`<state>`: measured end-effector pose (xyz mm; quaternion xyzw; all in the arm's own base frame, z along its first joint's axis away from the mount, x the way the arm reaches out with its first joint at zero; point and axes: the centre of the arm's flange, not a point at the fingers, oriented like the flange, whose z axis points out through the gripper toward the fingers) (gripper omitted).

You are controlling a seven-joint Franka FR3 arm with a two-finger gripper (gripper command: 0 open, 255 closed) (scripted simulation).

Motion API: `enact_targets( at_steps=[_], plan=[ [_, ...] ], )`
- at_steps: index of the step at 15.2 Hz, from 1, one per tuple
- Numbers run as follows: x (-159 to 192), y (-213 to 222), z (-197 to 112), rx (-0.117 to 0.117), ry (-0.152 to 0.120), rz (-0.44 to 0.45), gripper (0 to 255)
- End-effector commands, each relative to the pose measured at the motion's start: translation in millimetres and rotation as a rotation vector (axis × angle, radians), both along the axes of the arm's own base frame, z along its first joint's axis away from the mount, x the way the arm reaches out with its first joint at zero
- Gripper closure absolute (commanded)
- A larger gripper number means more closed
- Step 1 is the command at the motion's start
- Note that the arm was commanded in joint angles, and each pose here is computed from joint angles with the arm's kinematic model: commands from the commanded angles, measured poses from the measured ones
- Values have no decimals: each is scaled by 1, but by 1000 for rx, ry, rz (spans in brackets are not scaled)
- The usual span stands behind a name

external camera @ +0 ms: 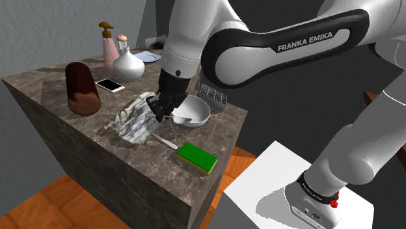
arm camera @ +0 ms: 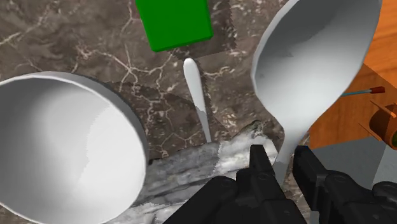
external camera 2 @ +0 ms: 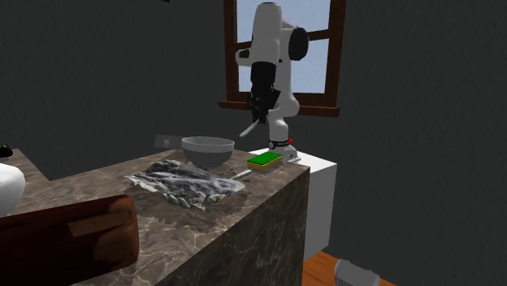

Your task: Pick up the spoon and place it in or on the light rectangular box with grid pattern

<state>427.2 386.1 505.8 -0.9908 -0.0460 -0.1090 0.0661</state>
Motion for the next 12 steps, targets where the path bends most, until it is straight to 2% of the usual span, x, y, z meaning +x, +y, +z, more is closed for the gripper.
enact_targets(
  at_steps=[1,12],
  plan=[
    [15,-21,1,0,0,1,255],
    [97,-140,5,0,0,1,255]
  ],
)
